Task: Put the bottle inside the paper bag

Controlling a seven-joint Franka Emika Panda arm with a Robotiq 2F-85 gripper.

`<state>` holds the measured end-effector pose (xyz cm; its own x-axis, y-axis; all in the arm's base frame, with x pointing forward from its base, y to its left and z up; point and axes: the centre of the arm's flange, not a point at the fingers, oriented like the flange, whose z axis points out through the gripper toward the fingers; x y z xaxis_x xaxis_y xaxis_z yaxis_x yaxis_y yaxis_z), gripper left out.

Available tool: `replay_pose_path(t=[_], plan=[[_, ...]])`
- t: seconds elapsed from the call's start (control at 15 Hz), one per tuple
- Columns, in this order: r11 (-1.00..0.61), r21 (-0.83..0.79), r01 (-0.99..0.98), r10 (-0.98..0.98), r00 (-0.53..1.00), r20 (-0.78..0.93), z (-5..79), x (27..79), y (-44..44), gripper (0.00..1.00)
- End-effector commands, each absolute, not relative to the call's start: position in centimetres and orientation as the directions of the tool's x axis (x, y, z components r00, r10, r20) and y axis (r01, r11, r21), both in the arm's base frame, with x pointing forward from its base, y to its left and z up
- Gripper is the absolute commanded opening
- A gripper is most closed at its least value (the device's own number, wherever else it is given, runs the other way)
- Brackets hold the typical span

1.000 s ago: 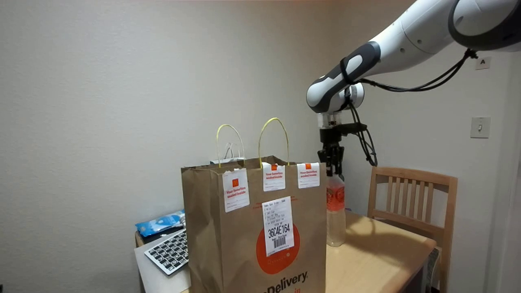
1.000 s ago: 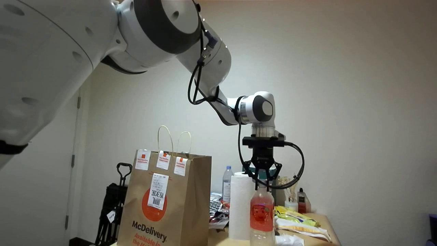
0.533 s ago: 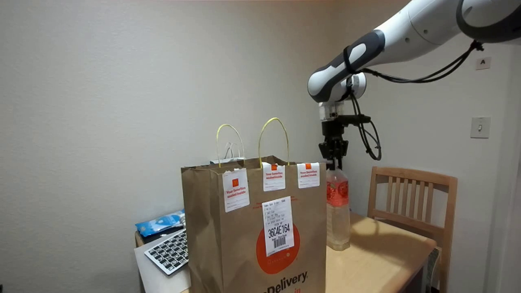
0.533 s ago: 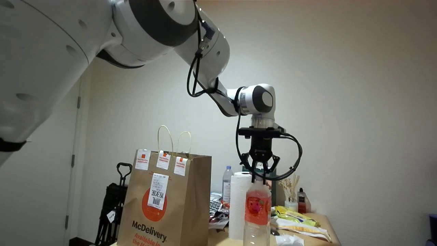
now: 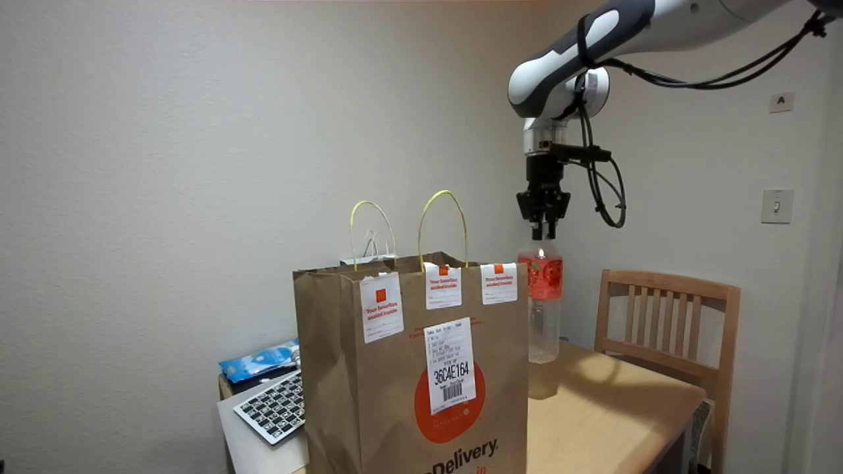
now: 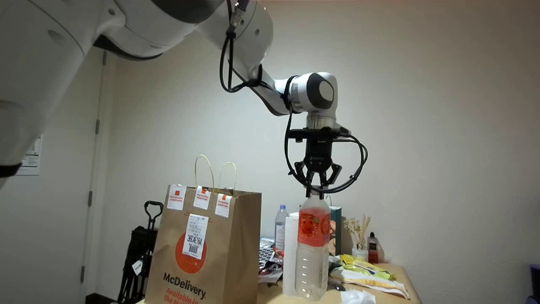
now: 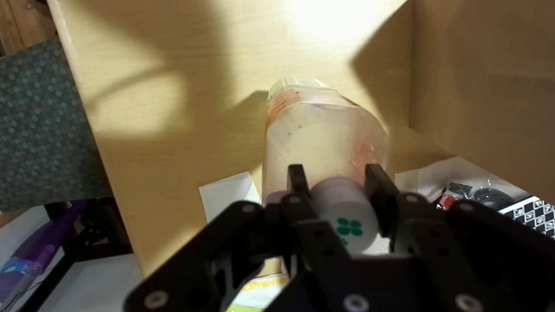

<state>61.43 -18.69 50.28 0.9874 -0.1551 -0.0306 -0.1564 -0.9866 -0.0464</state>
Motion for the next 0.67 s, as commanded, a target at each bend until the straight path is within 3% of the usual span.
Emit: replay_pose_path(t=[0.0,0.07,0.13,0.6], plan=[[-0.987,-0.047,-0.157,-0.155,0.987,-0.034,50.1,61.4,-18.7,0.37],[-0.986,-0.047,-0.157,-0.155,0.987,-0.037,50.0,61.4,-18.7,0.37],[-0.986,-0.058,-0.155,-0.153,0.988,-0.032,50.5,61.4,-18.5,0.15],[-0.996,-0.038,-0.077,-0.079,0.994,0.069,63.6,60.6,-12.3,0.14]])
